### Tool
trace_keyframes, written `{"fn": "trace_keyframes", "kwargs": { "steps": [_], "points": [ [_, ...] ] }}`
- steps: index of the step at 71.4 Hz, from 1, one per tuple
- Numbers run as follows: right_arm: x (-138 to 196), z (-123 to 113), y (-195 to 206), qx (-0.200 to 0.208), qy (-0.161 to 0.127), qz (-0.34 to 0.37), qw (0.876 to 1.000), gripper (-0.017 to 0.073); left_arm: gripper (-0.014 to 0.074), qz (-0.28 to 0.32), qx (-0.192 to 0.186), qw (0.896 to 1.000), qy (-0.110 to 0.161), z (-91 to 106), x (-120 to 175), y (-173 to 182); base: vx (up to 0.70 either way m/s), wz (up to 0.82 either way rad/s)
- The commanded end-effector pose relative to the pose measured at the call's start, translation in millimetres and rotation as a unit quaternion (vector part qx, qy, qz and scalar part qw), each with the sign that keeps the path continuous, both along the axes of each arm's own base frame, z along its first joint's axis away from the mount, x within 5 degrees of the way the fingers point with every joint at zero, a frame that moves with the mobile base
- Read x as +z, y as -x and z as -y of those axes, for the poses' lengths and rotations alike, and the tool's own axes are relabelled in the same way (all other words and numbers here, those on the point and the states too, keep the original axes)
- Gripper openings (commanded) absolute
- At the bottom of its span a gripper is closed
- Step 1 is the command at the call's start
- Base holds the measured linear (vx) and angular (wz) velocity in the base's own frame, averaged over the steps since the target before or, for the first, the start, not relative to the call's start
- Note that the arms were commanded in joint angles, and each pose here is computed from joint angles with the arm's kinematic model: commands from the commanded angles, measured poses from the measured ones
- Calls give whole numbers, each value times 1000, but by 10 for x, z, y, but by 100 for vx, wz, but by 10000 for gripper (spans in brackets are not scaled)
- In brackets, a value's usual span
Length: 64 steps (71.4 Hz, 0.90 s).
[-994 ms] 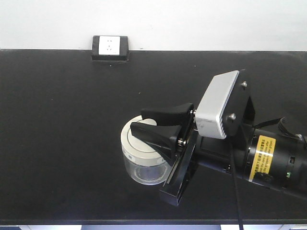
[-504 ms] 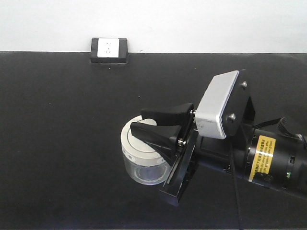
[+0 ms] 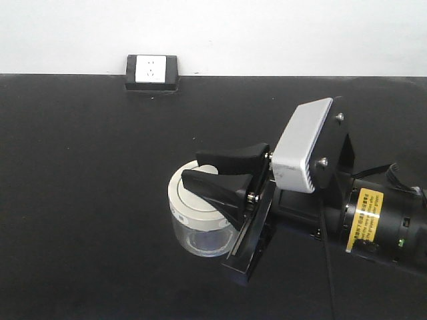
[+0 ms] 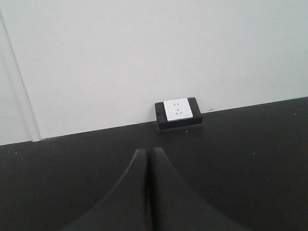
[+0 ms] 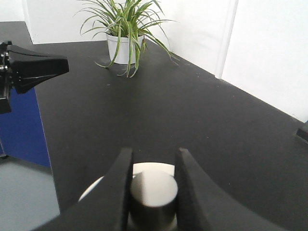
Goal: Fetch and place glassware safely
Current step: 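Hold the jar steady above the countertop with the right gripper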
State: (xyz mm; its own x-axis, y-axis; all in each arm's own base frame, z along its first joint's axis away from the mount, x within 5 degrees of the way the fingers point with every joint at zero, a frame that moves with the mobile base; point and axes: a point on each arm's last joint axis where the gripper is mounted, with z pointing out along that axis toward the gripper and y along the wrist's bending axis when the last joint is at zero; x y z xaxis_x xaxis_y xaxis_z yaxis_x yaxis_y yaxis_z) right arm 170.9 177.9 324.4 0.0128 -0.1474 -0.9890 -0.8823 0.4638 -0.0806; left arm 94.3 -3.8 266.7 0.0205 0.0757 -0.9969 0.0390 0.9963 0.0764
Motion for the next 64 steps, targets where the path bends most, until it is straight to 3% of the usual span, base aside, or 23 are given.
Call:
{"fn": "trace_keyframes", "kwargs": {
  "steps": [1,64],
  "points": [
    [204,1,55,18,-42,20,999,0,-7,47,-2,999,8,3,161,-1,0,0],
    [205,1,56,18,-42,20,999,0,-7,47,-2,999,8,3,160,-2,0,0]
  ]
}}
